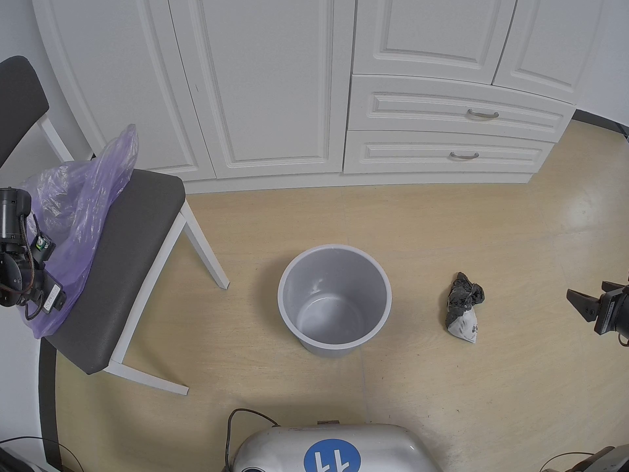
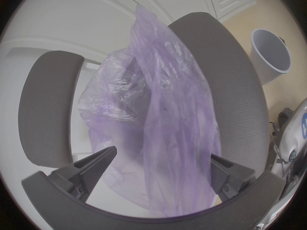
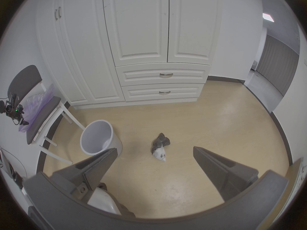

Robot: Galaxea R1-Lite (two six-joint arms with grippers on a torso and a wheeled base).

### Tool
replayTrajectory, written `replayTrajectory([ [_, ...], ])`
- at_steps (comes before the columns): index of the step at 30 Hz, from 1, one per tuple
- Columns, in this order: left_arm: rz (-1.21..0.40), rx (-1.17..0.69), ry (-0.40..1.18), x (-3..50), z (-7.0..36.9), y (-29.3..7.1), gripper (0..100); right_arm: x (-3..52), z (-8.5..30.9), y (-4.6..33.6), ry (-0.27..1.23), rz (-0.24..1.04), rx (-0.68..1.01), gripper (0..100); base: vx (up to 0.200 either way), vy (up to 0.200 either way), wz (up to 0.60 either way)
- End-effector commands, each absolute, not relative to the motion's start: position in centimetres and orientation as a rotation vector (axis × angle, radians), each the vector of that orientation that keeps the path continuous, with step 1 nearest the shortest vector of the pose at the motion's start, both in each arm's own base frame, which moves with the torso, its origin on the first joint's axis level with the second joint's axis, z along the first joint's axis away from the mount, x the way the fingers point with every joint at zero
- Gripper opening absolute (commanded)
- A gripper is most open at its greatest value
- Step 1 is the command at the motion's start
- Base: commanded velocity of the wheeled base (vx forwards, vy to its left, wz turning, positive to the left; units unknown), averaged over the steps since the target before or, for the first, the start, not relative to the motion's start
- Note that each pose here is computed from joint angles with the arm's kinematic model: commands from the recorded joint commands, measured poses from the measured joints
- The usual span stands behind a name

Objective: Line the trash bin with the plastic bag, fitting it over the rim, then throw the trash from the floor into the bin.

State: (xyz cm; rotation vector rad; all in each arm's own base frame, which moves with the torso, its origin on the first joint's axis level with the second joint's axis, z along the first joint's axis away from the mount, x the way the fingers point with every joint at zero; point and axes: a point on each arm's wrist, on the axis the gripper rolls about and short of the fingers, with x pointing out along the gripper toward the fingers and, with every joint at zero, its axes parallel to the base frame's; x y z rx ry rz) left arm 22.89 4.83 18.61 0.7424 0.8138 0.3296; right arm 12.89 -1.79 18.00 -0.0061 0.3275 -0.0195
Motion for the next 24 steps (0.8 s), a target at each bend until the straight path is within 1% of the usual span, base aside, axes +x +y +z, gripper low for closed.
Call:
replayTrajectory([
  [1, 0.378, 0.728, 0.811, 22.8, 18.9, 5.9, 100, 12.8, 18.1, -1.9, 0.321, -0.029, -0.006, 100, 0.0, 0.0, 0.0],
  [10, 0.381, 0.727, 0.842, 22.4, 18.1, 6.3, 100, 12.7, 18.2, -1.9, 0.315, -0.028, -0.008, 100, 0.0, 0.0, 0.0],
  [11, 0.38, 0.727, 0.841, 22.4, 18.1, 6.3, 0, 12.6, 18.2, -1.9, 0.315, -0.029, -0.008, 100, 0.0, 0.0, 0.0],
  [19, 0.404, 0.718, 0.8, 22.1, 17.9, 6.3, 0, 12.5, 18.1, -1.7, 0.313, -0.013, -0.017, 100, 0.0, 0.0, 0.0],
  [22, 0.44, 0.713, 0.765, 21.8, 17.8, 6.8, 0, 12.4, 17.9, -1.6, 0.318, -0.006, -0.02, 100, 0.0, 0.0, 0.0],
  [24, 0.456, 0.709, 0.707, 21.6, 18.1, 6.8, 0, 12.3, 17.8, -1.5, 0.319, 0.0, -0.022, 100, 0.0, 0.0, 0.0],
])
